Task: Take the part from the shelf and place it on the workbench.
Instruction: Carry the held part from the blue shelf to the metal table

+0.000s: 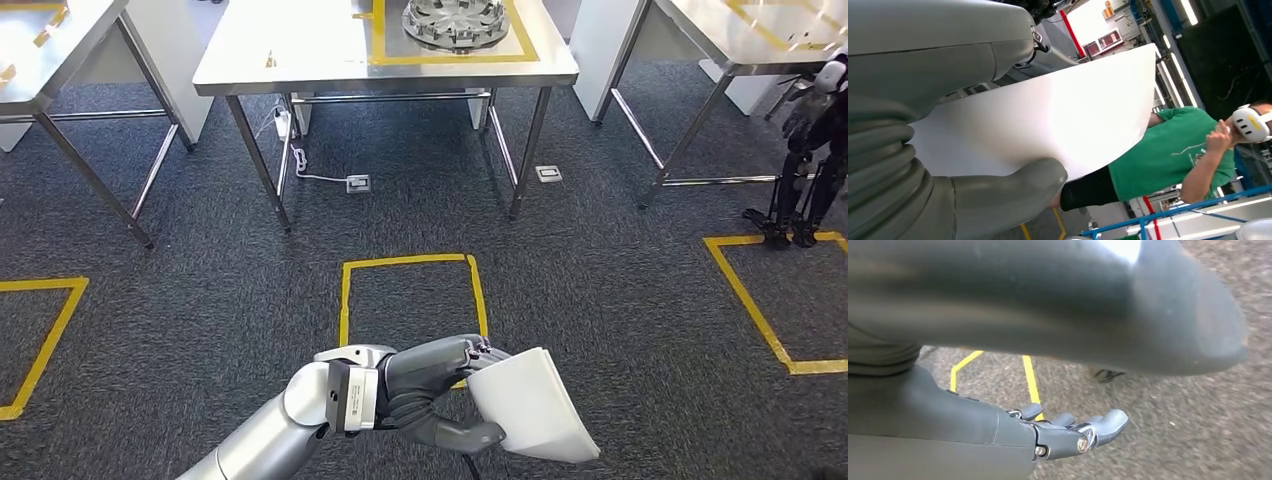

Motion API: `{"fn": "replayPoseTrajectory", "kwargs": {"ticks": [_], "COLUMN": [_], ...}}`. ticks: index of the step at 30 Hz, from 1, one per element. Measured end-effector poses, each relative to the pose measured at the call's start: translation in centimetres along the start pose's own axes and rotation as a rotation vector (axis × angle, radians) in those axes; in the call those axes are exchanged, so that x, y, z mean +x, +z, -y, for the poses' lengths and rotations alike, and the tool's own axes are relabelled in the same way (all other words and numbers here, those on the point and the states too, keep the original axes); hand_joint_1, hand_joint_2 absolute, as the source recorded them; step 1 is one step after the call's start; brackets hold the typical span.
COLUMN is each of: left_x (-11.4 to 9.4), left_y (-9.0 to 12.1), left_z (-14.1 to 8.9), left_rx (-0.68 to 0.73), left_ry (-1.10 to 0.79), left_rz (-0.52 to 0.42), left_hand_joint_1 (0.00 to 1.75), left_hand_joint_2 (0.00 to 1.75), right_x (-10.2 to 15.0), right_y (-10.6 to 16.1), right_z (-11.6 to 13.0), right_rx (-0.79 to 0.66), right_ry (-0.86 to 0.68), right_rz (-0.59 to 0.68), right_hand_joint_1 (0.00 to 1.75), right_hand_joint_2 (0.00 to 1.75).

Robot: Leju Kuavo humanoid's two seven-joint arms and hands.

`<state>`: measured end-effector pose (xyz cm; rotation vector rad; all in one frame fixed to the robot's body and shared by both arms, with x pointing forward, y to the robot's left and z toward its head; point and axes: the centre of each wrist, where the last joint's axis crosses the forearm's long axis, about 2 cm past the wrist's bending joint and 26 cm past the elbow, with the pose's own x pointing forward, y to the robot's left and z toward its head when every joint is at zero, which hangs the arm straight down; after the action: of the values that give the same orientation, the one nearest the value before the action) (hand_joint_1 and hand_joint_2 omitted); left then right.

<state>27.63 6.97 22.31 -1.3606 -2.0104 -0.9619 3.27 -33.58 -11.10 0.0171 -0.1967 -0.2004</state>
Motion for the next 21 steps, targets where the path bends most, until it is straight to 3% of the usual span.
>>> {"fn": "replayPoseTrajectory", "kwargs": {"ticks": [21], "left_x": [-0.02], "left_y": [0.41], "left_z": [-0.15], "left_rx": [0.010], "left_ry": [-0.014], "left_rz": [-0.007], "left_hand_joint_1": [1.75], "left_hand_joint_2": [1.75], "right_x": [-0.32], "right_y": [0.01], "right_z": [-0.12], "right_rx": [-0.009], "right_ry": [0.042], "right_rz": [-0.048], "right_hand_joint_1": [0.00], "right_hand_joint_2": [0.00]}}
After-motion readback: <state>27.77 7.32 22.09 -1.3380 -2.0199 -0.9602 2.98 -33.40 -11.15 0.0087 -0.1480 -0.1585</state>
